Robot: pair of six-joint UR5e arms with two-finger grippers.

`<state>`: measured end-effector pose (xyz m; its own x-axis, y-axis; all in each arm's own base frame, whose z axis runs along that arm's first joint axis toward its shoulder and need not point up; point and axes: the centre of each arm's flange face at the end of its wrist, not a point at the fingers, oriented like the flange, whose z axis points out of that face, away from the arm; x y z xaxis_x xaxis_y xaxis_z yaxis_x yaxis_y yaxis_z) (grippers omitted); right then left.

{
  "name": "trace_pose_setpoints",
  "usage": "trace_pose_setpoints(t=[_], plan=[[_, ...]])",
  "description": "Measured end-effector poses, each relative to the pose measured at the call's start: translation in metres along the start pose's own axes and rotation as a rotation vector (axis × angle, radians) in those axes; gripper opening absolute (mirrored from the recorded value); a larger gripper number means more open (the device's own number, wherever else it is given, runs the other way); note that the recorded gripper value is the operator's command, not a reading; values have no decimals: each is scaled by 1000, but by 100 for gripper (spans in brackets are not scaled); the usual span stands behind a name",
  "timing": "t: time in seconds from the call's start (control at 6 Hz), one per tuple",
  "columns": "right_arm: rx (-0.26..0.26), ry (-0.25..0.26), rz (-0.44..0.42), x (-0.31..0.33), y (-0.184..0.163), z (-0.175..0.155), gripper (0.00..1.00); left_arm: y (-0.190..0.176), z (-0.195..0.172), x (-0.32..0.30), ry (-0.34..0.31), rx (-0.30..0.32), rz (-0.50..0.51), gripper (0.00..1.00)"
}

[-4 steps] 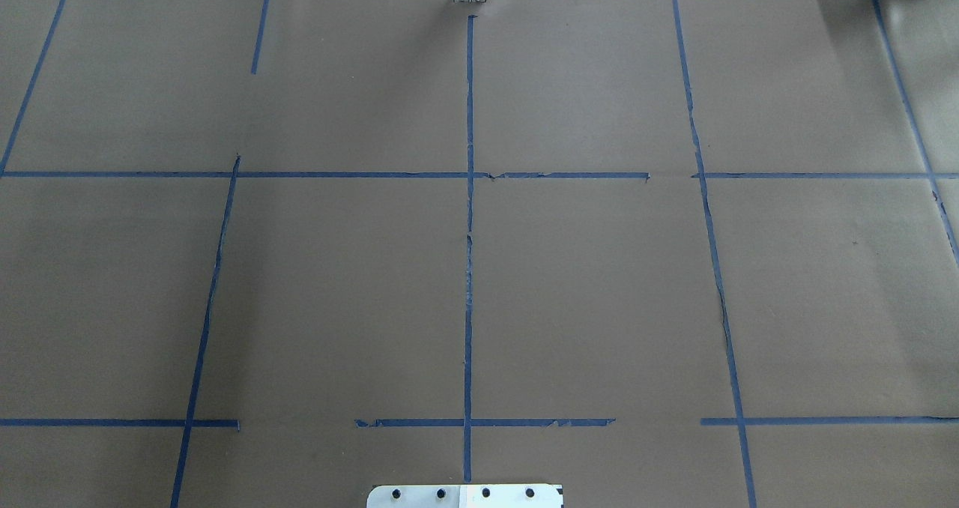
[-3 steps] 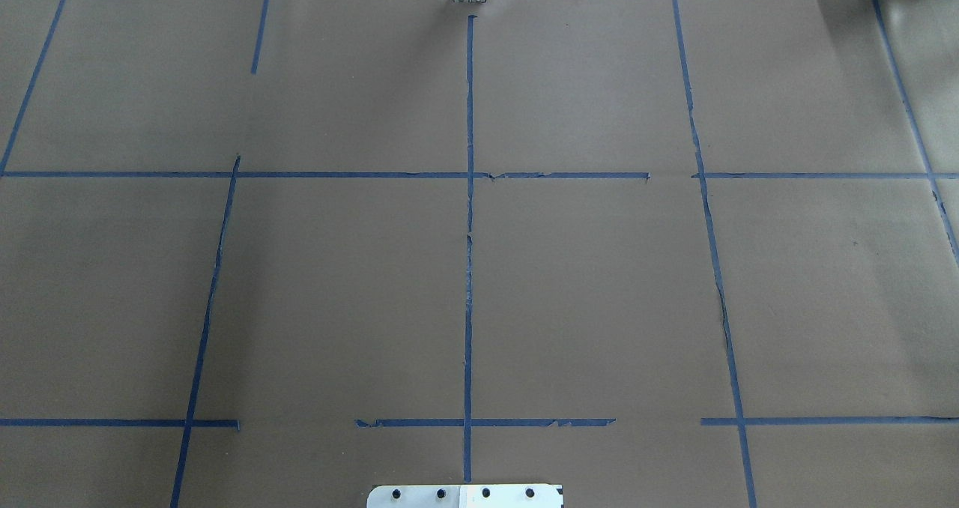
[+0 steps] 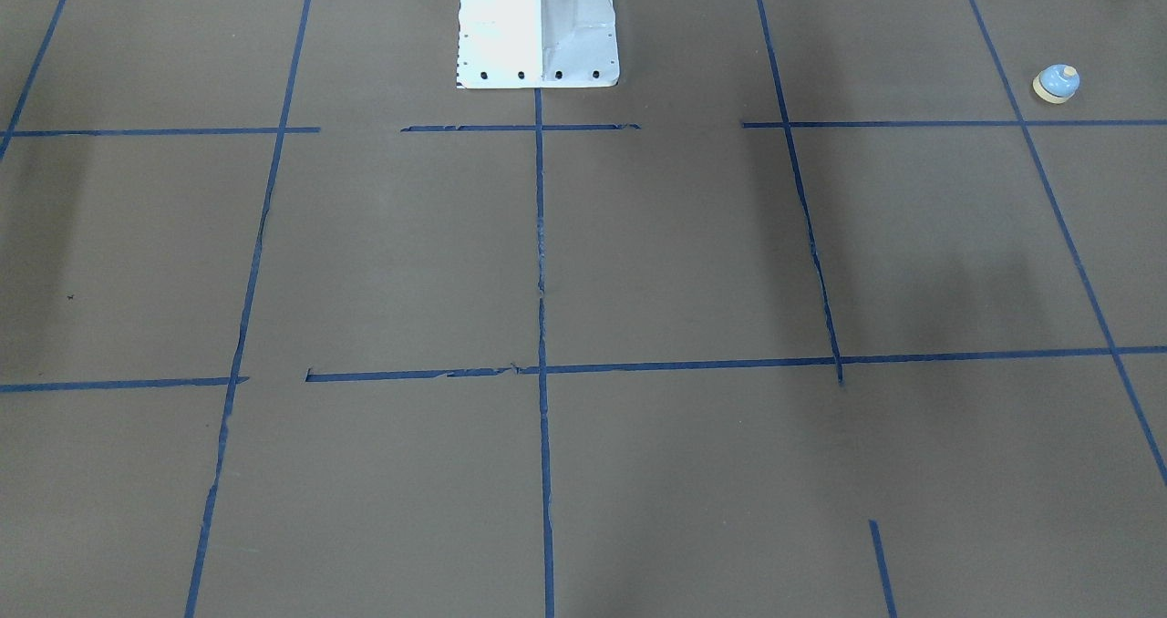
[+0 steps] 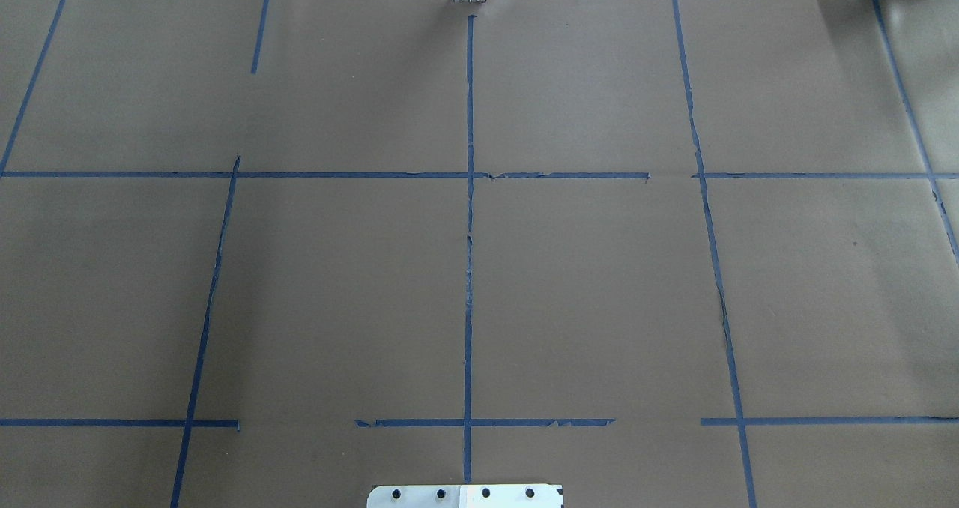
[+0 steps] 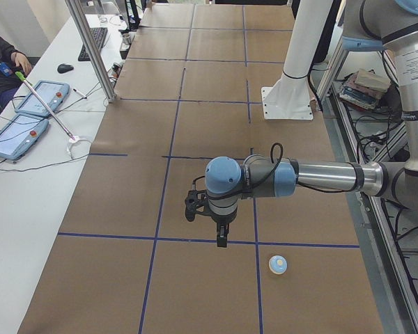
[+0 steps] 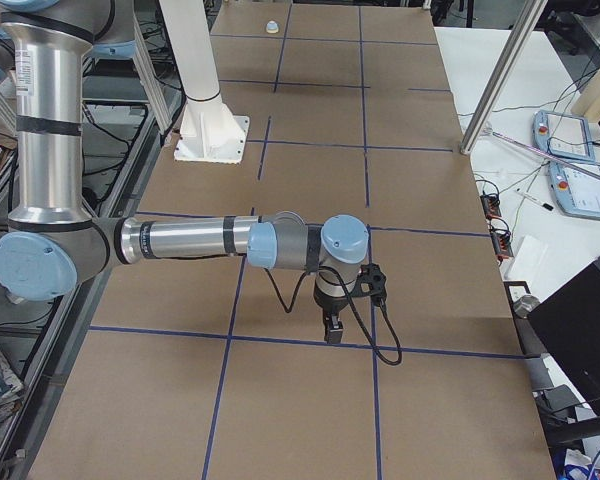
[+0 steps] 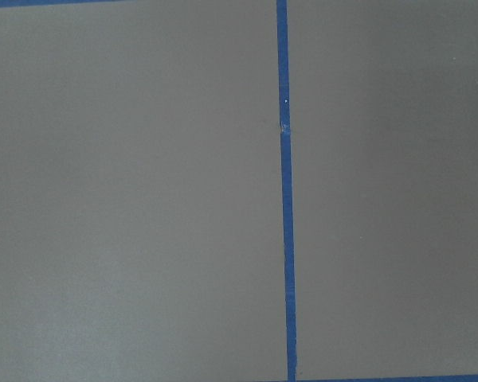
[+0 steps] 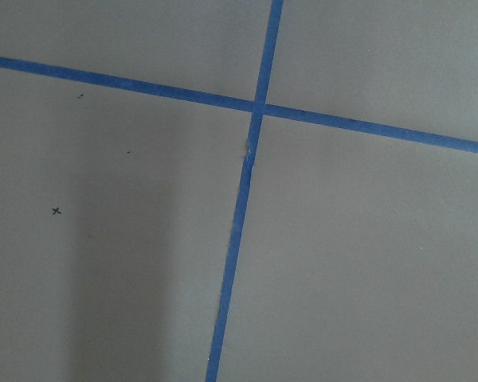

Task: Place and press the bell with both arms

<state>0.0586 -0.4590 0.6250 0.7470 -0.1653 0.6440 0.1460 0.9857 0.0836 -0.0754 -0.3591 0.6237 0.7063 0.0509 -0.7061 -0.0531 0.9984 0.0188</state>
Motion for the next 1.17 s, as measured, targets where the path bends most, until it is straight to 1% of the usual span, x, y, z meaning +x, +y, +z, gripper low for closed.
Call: trace_pose_setpoints(t=[0.33,0.5,0.67,0.83,1.0,1.17], plan=[[13,-2,-9,-2,-1,-2,100,-49,-27,22,-4,80,80,100],[21,-2,-15,-2,-2,-2,100,-57,-29,30,-2,92,110,100],[26,-7,-19,-2,-1,-2,100,-60,-10,44,-3,53,123,100],[28,-12,-21,-2,1,0,100,-57,18,55,-22,-6,112,100],[27,-14,-21,-1,3,1,100,-47,42,58,-43,-48,95,100],[25,-15,-21,-1,5,3,100,-24,67,50,-52,-68,85,100]])
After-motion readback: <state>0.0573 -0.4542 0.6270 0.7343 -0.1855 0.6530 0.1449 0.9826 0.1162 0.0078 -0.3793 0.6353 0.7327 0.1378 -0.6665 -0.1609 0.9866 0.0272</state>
